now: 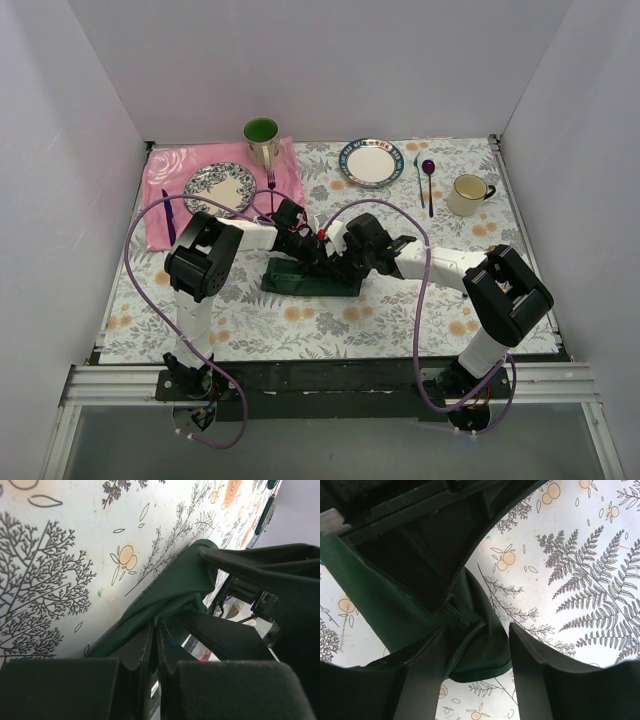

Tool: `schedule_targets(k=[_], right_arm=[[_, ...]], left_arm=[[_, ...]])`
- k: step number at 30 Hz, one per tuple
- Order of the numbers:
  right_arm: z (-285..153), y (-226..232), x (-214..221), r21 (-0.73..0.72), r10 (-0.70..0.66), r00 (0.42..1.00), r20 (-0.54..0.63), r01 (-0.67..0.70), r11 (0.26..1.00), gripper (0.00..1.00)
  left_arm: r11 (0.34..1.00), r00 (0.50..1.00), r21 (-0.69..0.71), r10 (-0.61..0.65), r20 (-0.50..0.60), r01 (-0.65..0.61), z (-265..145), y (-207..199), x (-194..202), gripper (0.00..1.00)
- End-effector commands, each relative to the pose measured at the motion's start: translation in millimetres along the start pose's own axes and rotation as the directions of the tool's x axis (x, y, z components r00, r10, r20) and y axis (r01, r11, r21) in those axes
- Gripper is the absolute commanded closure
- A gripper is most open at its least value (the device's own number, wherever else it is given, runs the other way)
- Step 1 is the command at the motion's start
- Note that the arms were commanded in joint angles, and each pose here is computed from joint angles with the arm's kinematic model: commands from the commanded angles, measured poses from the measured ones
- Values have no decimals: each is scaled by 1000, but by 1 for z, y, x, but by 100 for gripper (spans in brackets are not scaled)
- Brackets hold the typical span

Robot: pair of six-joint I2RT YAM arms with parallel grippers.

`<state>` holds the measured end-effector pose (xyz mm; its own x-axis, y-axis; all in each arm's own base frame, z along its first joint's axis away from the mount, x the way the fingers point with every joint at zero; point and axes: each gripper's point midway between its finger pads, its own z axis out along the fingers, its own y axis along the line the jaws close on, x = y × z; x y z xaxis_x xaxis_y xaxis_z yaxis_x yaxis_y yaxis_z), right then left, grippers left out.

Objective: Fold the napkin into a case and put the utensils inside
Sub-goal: Stuff the top corner of the smaller-rectangle-folded napkin into the folded napkin.

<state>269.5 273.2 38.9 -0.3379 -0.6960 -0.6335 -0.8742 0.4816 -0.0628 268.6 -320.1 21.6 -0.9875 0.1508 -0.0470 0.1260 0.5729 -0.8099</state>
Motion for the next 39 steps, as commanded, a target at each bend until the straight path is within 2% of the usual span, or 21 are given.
schedule_targets(k=[1, 2, 5, 7, 9, 12, 13, 14, 16, 18, 22, 28, 31, 35, 36, 38, 39], right_arm=[[4, -10, -15, 63, -14, 1000, 14, 13, 998, 45], [4, -9, -13, 66, -26, 1000, 9, 25, 998, 53], [3, -7, -15, 109, -74, 997, 11, 72, 991, 65], [3, -4, -16, 120, -108, 994, 7, 106, 987, 68], [3, 0, -17, 126, -136, 991, 5, 134, 983, 75], [3, 3, -16, 136, -154, 988, -4, 153, 979, 76], [2, 1, -15, 146, -154, 988, -8, 153, 977, 80], [3, 1, -12, 146, -153, 988, -17, 154, 977, 91], [5, 0, -7, 149, -151, 988, -30, 153, 977, 99], [6, 1, -5, 150, -153, 988, -34, 156, 976, 99], [4, 3, -1, 146, -154, 988, -14, 154, 977, 99], [-4, 1, -14, 176, -161, 983, 86, 144, 974, 99], [-5, 2, -13, 172, -179, 977, 113, 158, 972, 99], [-10, 3, -13, 158, -209, 966, 152, 185, 970, 99], [-9, 4, -10, 159, -218, 962, 162, 193, 968, 99], [-12, 6, -11, 149, -242, 953, 183, 217, 965, 99], [-12, 7, -11, 153, -253, 947, 199, 225, 962, 99]], left_arm=[[986, 1000, -167, -5, 27, 10, 11, 42, 2, 100], [986, 1000, -166, -6, 30, 11, 10, 42, 1, 100], [986, 999, -167, -10, 32, 15, 10, 42, 1, 100], [986, 999, -165, -11, 32, 16, 10, 41, 1, 100], [986, 999, -167, -7, 33, 12, 10, 41, 1, 100], [986, 999, -167, -7, 33, 12, 10, 41, 1, 100], [986, 999, -164, -6, 33, 12, 9, 40, 1, 100], [988, 999, -157, -5, 33, 10, 9, 38, 1, 100], [993, 999, -118, 14, 52, -7, 5, 26, -2, 100], [996, 995, -85, 31, 94, -23, -8, 15, -5, 97], [997, 984, -41, 78, 158, -72, -31, 2, -13, 81], [994, 975, 31, 95, 199, -103, -62, -1, -9, 56], [986, 962, 41, 148, 231, -162, -79, 3, -13, 52], [952, 920, 96, 250, 303, -290, -114, 11, -6, 48], [919, 876, 95, 328, 354, -382, -133, 9, -7, 47], [871, 818, 68, 427, 385, -486, -146, 11, -4, 44], [784, 721, 19, 561, 406, -621, -156, 10, -5, 44]])
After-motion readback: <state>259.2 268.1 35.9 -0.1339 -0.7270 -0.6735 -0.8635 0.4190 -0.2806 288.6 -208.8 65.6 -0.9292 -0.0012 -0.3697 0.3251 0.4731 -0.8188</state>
